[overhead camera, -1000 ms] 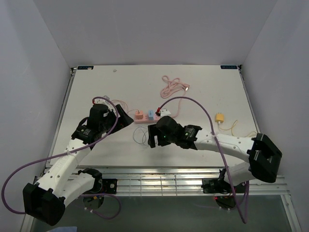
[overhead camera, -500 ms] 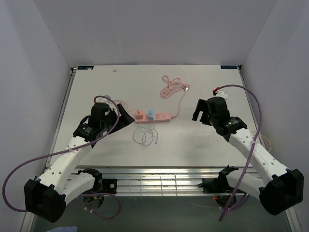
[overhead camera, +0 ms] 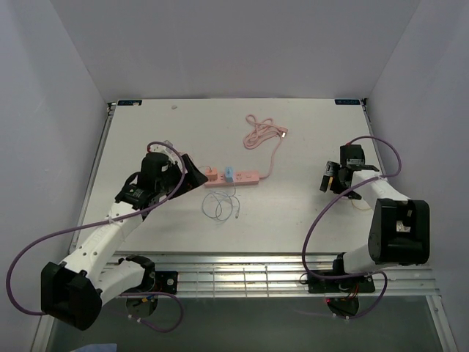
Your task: Insert the plug
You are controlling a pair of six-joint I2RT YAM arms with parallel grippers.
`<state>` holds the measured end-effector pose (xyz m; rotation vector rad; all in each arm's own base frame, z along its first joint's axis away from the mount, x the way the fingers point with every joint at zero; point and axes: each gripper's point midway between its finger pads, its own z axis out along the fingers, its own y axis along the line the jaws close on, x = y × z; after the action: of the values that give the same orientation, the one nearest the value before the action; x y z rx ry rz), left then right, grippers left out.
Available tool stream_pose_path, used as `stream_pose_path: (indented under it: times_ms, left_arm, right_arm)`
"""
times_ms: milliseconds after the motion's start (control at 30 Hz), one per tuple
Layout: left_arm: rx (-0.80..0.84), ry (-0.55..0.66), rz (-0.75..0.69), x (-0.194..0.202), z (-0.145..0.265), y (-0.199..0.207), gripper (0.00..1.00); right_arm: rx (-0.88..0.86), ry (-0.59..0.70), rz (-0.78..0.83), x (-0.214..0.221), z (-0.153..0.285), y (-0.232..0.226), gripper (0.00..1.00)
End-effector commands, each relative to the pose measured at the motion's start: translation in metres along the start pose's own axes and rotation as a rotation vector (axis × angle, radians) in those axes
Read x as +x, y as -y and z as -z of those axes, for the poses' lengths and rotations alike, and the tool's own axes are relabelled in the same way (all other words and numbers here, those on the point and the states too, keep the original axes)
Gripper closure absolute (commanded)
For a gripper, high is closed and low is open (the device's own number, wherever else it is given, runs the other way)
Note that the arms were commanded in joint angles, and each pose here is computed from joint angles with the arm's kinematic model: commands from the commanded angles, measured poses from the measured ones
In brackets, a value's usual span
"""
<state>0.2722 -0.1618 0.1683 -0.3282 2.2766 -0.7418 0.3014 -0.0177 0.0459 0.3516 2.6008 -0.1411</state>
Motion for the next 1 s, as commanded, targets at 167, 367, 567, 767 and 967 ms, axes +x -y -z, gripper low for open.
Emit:
stream_pose_path:
  times_ms: [167, 367, 567, 767, 967]
  left_arm:
    - [0.060, 0.017, -0.028, -0.012, -0.004, 0.018, 0.02]
    - [0.062, 0.008, -0.028, -0.011, -0.008, 0.018, 0.02]
    - [0.056, 0.010, -0.023, -0.011, -0.009, 0.017, 0.02]
    - [0.064, 0.010, -0.023, -0.012, -0.009, 0.020, 0.02]
    - [0.133, -0.018, -0.025, -0.010, -0.009, 0.033, 0.02]
  right_arm:
    - [-0.048, 0.030, 0.084, -0.016, -0.026, -0.005, 0.01]
    - [-0.059, 0.042, 0.108, -0.016, -0.039, -0.007, 0.20]
    - [-0.088, 0.037, 0.103, -0.011, -0.040, -0.012, 0.54]
    - [-0.130, 0.022, 0.094, 0.001, -0.040, -0.018, 0.90]
    - [-0.224, 0.116, 0.137, -0.010, -0.020, -0.030, 0.92]
